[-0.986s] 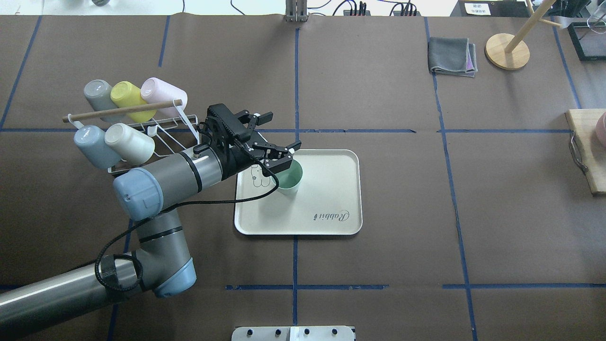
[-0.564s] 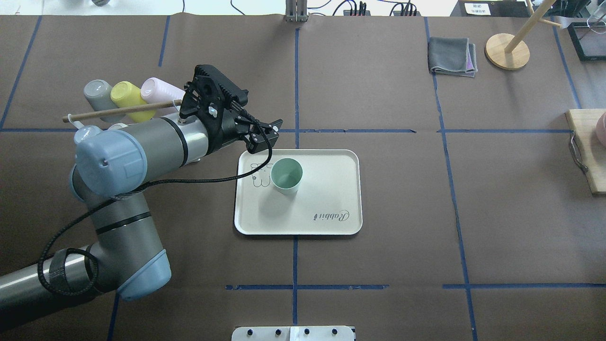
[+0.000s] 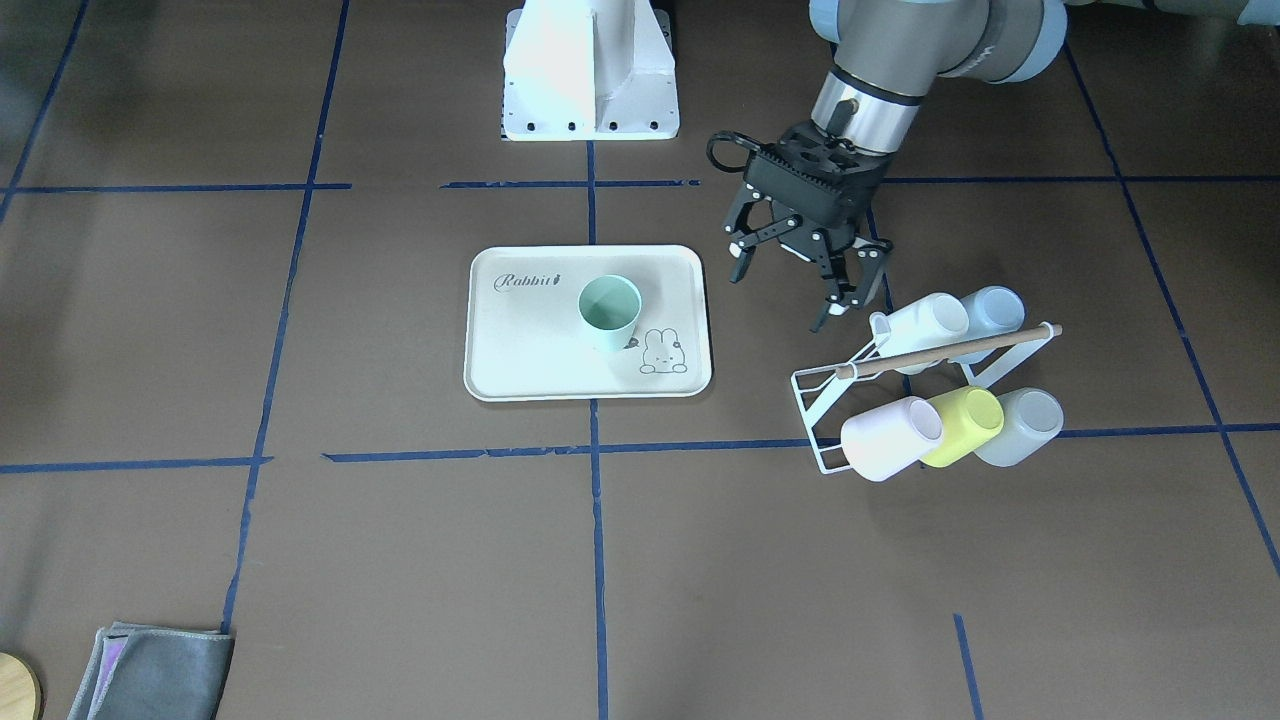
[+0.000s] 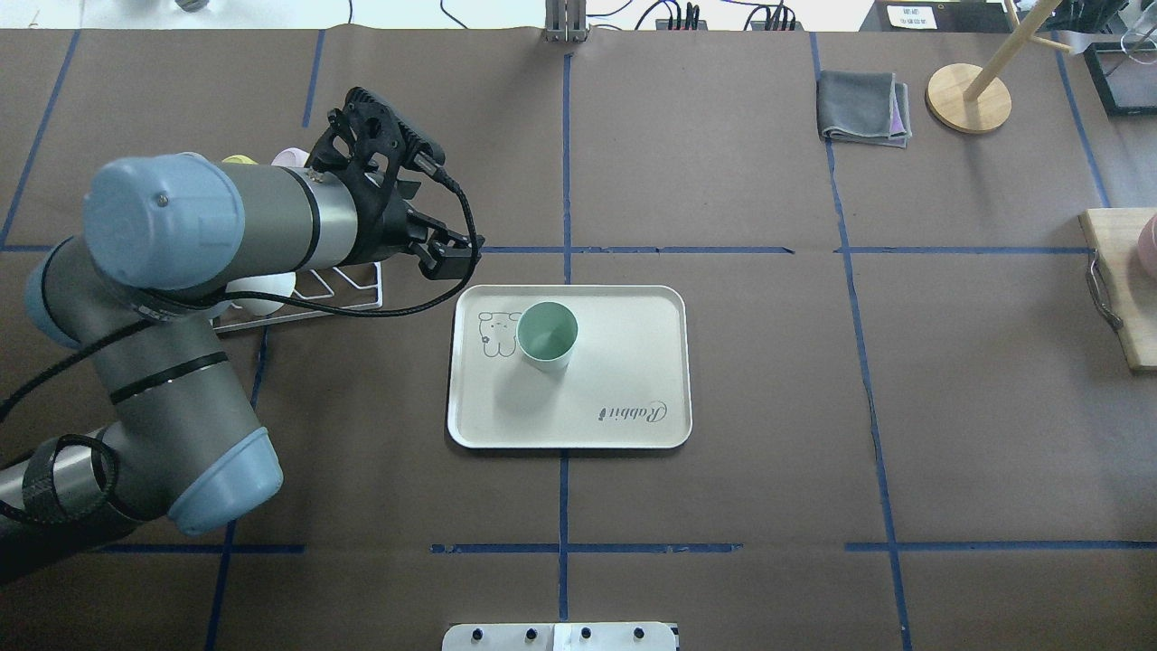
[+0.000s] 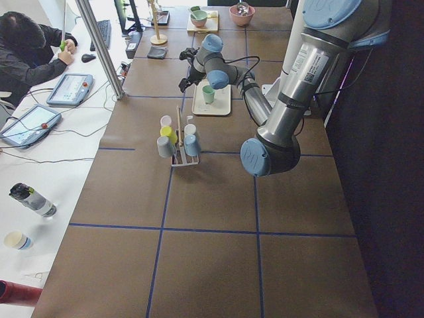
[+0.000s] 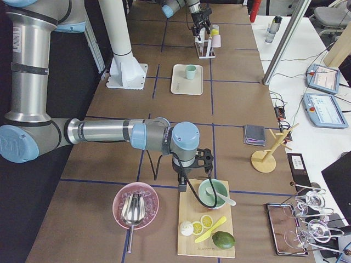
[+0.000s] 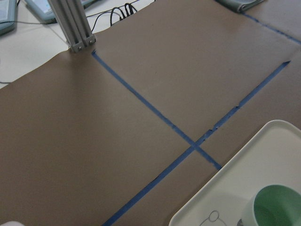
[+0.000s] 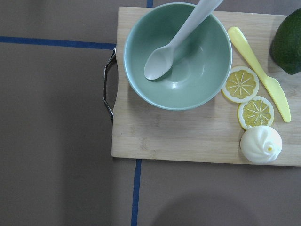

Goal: Pick up and place green cup on tray

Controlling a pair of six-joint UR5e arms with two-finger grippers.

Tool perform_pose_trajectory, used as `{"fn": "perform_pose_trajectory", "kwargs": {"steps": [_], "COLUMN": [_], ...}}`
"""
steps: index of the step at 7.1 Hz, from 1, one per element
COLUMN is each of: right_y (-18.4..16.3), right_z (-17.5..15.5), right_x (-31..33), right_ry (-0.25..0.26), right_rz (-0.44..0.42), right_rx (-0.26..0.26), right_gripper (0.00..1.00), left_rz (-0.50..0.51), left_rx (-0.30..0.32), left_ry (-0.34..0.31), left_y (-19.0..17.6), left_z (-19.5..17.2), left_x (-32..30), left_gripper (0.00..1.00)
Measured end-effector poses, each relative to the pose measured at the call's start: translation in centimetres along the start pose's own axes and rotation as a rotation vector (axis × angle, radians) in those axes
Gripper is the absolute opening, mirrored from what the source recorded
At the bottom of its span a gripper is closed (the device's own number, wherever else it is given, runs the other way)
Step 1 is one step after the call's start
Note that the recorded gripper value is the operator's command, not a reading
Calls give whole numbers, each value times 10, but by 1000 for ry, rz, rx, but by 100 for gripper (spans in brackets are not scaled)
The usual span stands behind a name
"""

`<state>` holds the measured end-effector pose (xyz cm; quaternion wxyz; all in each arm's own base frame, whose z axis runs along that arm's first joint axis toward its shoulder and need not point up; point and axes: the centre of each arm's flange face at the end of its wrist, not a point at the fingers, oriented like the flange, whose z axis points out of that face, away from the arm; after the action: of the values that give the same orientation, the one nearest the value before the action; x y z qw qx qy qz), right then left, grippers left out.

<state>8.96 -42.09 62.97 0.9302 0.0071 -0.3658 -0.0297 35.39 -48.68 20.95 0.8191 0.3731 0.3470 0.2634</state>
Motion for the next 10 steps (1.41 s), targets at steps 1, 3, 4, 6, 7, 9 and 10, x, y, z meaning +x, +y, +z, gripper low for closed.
{"fn": "perform_pose_trajectory", "kwargs": {"steps": [1,3,4,6,7,9,10], "right_y": [0,0,0,1,3,6,9], "right_z": [0,0,0,1,2,5,8], "right_x": [0,0,0,1,1,6,10], "right_ry": [0,0,0,0,-1,10,27], "right_rz": [2,3,4,4,5,3,-3], "right_rx": [0,0,0,-3,-4,-13,-22], "right_gripper": [100,100,100,100,100,100,100], "left_rz": [113,312,342,192,53,-240,-340], "left_rx": [-32,-111,-166,-291,-342,-430,-469], "left_ry": [-52,-157,-189,-148,-115,-61,-39], "left_y": [-1,0,4,34,73,178,225], "left_z": [-11,-39,-55,-85,-100,-109,-103], "left_x": [-33,-108,-147,-239,-296,-401,-430], "left_gripper": [100,100,100,100,100,100,100]}}
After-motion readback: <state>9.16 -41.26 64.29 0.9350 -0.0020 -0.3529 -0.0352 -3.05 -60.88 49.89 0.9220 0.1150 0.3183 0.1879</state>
